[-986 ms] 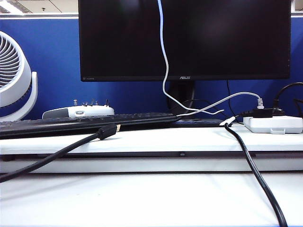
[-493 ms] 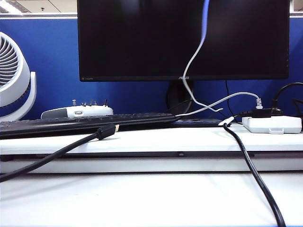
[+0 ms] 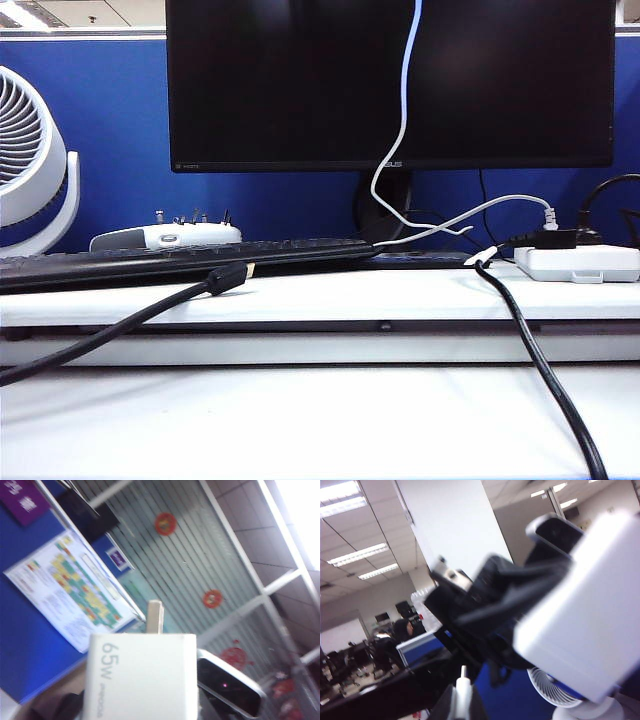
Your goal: Pick up the Type-C charging cable and the charging base, insert one end of the Type-C charger into the corresponding slot on the base, and finally place the plugged-in charger back on the table.
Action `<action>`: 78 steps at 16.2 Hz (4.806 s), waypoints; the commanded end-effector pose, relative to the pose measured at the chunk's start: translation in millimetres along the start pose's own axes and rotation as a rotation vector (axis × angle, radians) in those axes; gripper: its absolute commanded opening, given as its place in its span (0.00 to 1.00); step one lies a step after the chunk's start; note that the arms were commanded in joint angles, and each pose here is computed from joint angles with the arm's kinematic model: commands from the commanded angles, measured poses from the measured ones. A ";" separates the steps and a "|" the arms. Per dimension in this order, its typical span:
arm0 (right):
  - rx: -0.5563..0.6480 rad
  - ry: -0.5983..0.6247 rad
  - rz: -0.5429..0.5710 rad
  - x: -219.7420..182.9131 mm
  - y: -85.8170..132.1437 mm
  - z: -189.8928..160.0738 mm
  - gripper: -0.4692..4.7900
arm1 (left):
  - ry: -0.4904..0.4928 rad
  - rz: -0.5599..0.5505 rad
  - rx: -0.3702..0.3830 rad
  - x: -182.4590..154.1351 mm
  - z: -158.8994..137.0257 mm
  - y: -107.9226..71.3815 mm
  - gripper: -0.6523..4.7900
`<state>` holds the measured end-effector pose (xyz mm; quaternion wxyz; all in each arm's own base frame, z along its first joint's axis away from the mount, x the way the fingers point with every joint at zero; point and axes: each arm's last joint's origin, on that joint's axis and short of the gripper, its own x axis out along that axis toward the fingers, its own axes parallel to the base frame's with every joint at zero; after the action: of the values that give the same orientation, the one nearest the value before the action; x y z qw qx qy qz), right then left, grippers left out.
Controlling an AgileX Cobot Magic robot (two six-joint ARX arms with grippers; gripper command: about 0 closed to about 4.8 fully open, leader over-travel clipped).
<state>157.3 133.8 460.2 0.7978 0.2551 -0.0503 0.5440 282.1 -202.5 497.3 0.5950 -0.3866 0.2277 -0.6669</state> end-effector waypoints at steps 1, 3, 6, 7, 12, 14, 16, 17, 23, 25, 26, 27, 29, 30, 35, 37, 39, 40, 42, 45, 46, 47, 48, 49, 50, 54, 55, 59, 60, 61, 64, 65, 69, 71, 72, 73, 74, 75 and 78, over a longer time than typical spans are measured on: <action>-0.032 -0.018 -0.006 4.6 -3.1 0.1 0.09 | 0.036 -0.076 0.023 -0.6 0.5 -14.5 0.31; -0.069 -0.063 -0.050 4.6 -3.8 2.4 0.09 | 0.069 -0.083 0.021 -0.6 -0.4 -14.4 0.31; -0.090 -0.092 -0.084 4.0 -4.7 4.2 0.09 | 0.086 -0.090 0.020 1.4 -2.3 -15.1 0.31; -0.096 -0.101 -0.087 2.9 -5.3 5.9 0.09 | 0.098 -0.093 0.020 1.4 -2.7 -15.2 0.31; -0.148 -0.169 -0.144 -15.2 -3.6 22.9 0.09 | 0.099 -0.093 0.039 1.0 -2.4 -14.8 0.31; -0.142 -0.146 -0.125 -15.1 -3.3 21.6 0.09 | 0.023 -0.075 0.096 1.1 -0.3 -14.1 0.31; -0.137 -0.143 -0.124 -15.0 -3.2 21.3 0.09 | -0.028 -0.062 0.126 1.2 1.2 -13.8 0.27; -0.135 -0.144 -0.124 -15.0 -3.2 21.3 0.09 | -0.053 -0.054 0.130 1.2 1.9 -13.4 0.27; -0.230 0.141 -0.311 -15.2 -26.4 -6.7 0.09 | -0.143 0.073 0.276 -3.6 6.0 -1.9 0.22; -0.306 0.315 -0.379 -13.7 -41.3 -25.0 0.09 | -0.144 0.072 0.284 -3.7 6.1 -2.3 0.22; -0.333 0.383 -0.408 -12.9 -48.1 -32.5 0.09 | -0.144 0.071 0.284 -3.5 6.0 -2.4 0.22; -0.349 0.449 -0.431 -11.6 -55.3 -40.5 0.09 | -0.144 0.072 0.284 -3.7 6.1 -2.3 0.22; -0.364 0.588 -0.486 -7.5 -73.7 -59.0 0.09 | -0.144 0.072 0.285 -4.4 6.6 -2.2 0.22; -0.341 0.651 -0.525 -6.2 -85.7 -68.6 0.09 | -0.145 0.074 0.287 -5.9 7.5 -2.2 0.22; -0.156 0.978 -0.650 -4.8 -150.0 -127.2 0.09 | -0.160 0.090 0.298 -18.7 14.8 -4.4 0.22; -0.132 1.019 -0.659 -1.6 -164.0 -142.2 0.09 | -0.161 0.089 0.300 -19.0 14.7 -5.3 0.22; -0.112 1.054 -0.666 0.2 -175.3 -155.1 0.15 | -0.157 0.087 0.302 -19.1 14.7 -5.5 0.22; -0.107 1.067 -0.671 0.2 -178.2 -158.7 0.49 | -0.135 0.078 0.305 -19.0 14.0 -5.7 0.22; -0.138 1.029 -0.680 1.5 -174.4 -151.3 0.61 | -0.120 0.072 0.308 -18.9 13.5 -5.7 0.22; -0.225 0.866 -0.669 6.6 -159.0 -124.2 0.61 | -0.119 0.085 0.319 -20.6 14.3 -4.0 0.22; -0.235 0.787 -0.666 8.1 -151.8 -112.6 0.61 | -0.116 0.095 0.307 -21.1 14.2 -2.5 0.22; -0.217 0.729 -0.674 7.4 -147.2 -103.9 0.61 | -0.115 0.107 0.302 -21.9 14.4 -1.0 0.22; -0.197 0.689 -0.684 6.6 -144.0 -98.3 0.60 | -0.119 0.114 0.306 -24.3 15.8 -0.4 0.22; -0.186 0.642 -0.695 3.5 -139.7 -88.9 0.60 | -0.124 0.121 0.308 -26.7 17.3 0.3 0.22; -0.192 0.629 -0.706 0.6 -138.3 -84.3 0.60 | -0.127 0.124 0.308 -27.4 17.8 0.4 0.22; -0.199 0.735 -0.958 -37.5 -140.2 -69.3 0.53 | -0.133 0.129 0.311 -29.5 19.1 0.8 0.22; -0.183 0.866 -1.081 -56.1 -136.9 -71.3 0.52 | -0.133 0.129 0.311 -29.5 19.1 0.7 0.22; -0.267 1.567 -1.169 -88.2 -158.9 -107.7 0.52 | -0.133 0.129 0.310 -29.5 19.1 0.8 0.22; -0.252 1.582 -1.176 -89.3 -164.9 -110.3 0.52 | -0.133 0.129 0.310 -29.5 19.1 0.8 0.22; -0.224 1.607 -1.189 -91.8 -175.5 -114.9 0.47 | -0.133 0.129 0.310 -29.5 19.1 0.8 0.22; -0.182 1.594 -1.237 -99.5 -197.6 -117.3 0.47 | -0.130 0.128 0.309 -29.4 19.0 0.8 0.22; -0.148 1.555 -1.225 -102.7 -204.7 -115.9 0.47 | -0.130 0.128 0.309 -29.4 19.0 0.8 0.22; -0.109 1.549 -1.163 -103.0 -212.4 -121.2 0.47 | -0.132 0.129 0.309 -29.5 19.0 0.8 0.22; -0.087 1.594 -1.160 -104.1 -222.3 -131.2 0.46 | -0.130 0.128 0.309 -29.4 19.0 0.8 0.22; -0.091 1.589 -1.162 -103.9 -222.8 -131.0 0.43 | -0.130 0.128 0.309 -29.4 19.0 0.8 0.22; -0.094 1.583 -1.168 -104.4 -223.7 -130.3 0.36 | -0.130 0.128 0.310 -29.4 19.0 0.8 0.22; -0.095 1.581 -1.168 -104.3 -223.8 -130.2 0.36 | -0.130 0.128 0.310 -29.4 19.0 0.8 0.22; -0.088 1.578 -1.176 -106.3 -224.9 -129.0 0.36 | -0.130 0.128 0.310 -29.4 19.0 0.8 0.22; -0.061 1.563 -1.201 -114.4 -229.0 -124.1 0.36 | -0.129 0.132 0.304 -29.5 18.8 1.4 0.22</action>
<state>290.6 30.6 230.1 0.7526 -0.2153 0.6194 0.0602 301.3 -173.1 494.6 0.7023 -0.3238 0.1259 -0.6213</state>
